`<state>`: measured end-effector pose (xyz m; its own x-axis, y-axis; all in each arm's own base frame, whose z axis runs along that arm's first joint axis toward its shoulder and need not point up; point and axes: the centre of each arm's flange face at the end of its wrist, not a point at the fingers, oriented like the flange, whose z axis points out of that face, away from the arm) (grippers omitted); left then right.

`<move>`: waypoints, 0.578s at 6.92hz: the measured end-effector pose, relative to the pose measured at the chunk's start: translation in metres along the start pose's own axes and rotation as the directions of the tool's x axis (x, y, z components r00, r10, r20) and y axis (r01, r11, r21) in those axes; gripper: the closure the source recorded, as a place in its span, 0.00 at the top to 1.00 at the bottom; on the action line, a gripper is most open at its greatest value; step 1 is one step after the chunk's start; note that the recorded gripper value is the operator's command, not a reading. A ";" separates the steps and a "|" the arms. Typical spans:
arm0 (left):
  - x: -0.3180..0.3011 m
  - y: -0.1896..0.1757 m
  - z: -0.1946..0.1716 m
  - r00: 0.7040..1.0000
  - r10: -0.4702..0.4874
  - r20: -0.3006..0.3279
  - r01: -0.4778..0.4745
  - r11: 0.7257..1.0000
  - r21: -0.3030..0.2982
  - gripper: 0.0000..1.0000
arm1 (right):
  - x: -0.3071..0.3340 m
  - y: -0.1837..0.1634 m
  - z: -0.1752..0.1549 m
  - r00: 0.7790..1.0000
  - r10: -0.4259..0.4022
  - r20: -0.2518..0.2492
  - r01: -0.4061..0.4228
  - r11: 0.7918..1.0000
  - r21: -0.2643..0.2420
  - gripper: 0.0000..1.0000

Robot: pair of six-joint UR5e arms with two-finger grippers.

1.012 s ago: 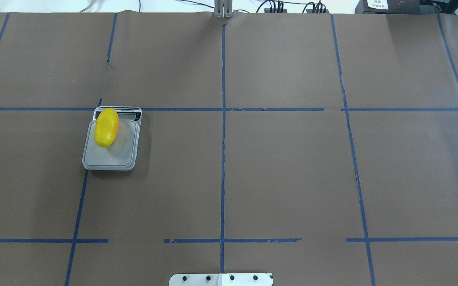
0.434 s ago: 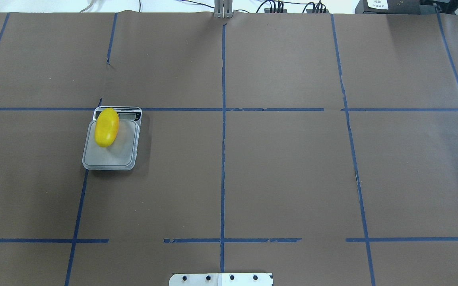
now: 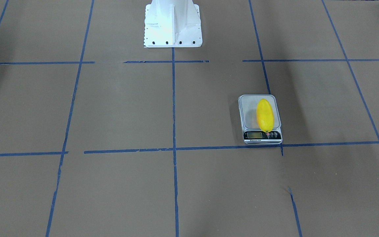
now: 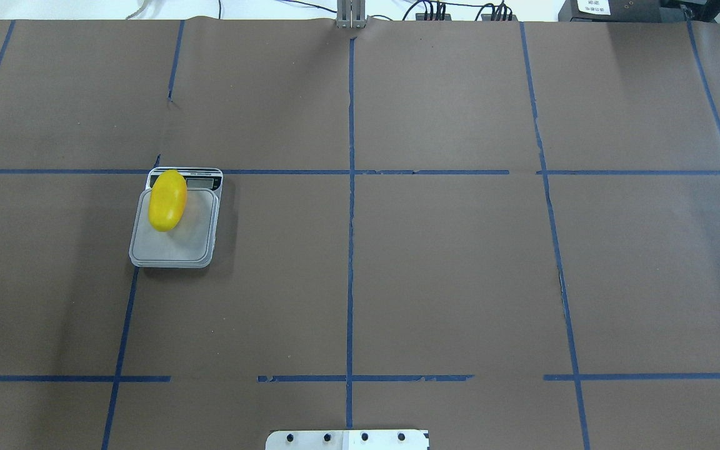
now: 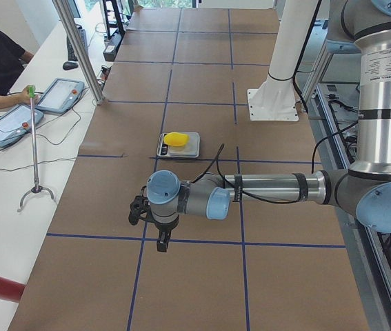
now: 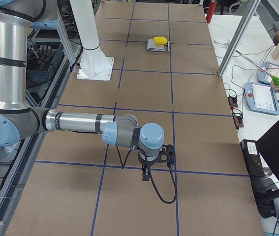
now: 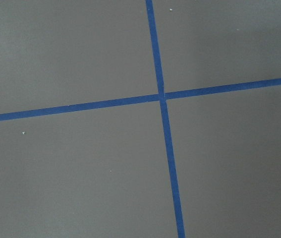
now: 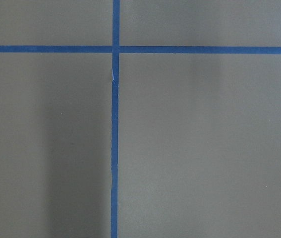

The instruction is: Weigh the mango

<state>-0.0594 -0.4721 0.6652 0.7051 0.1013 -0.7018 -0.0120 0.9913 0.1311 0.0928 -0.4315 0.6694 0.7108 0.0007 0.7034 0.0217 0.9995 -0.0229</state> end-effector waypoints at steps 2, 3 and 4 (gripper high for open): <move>-0.010 0.004 -0.016 0.999 -0.051 0.006 0.051 0.999 0.003 1.00 | 0.000 0.000 0.000 1.000 0.000 0.000 0.000 1.000 0.000 1.00; -0.010 0.005 -0.022 0.998 -0.062 0.009 0.062 0.998 0.004 1.00 | 0.000 0.000 0.000 1.000 0.000 0.000 0.000 1.000 0.000 1.00; -0.009 0.005 -0.025 0.998 -0.066 0.010 0.066 0.998 0.004 1.00 | 0.000 0.000 0.000 1.000 0.000 0.000 0.000 1.000 0.000 1.00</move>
<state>-0.0835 -0.4658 0.6552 0.7113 0.0350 -0.7020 0.0375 0.9954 0.0877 0.0928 -0.4315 0.6691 0.7109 0.0003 0.7033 0.0216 0.9995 -0.0223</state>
